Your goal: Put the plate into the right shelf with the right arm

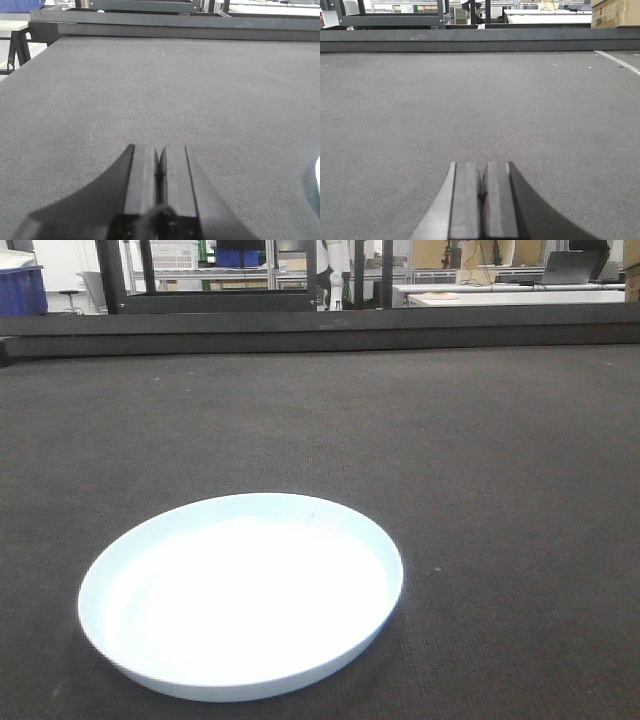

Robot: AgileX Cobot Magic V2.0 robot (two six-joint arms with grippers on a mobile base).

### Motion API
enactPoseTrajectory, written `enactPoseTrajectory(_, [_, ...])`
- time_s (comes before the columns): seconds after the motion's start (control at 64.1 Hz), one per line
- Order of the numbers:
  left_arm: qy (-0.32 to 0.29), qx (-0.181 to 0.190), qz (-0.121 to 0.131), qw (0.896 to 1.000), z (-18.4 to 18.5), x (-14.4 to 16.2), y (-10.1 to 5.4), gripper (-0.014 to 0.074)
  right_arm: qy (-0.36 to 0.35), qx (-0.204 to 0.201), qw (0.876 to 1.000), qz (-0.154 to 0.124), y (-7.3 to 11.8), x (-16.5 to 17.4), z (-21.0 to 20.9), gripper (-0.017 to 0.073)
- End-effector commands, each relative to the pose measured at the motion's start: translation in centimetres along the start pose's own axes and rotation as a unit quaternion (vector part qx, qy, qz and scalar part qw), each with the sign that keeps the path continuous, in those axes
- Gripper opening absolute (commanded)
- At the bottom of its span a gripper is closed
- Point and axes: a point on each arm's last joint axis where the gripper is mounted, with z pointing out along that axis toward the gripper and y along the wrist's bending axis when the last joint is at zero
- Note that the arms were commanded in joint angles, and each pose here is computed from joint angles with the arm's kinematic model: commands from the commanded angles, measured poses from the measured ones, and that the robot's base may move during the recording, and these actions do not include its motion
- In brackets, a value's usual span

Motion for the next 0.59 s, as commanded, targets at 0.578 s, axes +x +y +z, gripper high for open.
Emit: enactPoseTrajectory(0.578, [-0.041, 0.001, -0.004, 0.999, 0.0, -0.5, 0.0, -0.0047, -0.138, -0.001, 0.99, -0.007, 0.1, -2.7, -0.5, 0.0056])
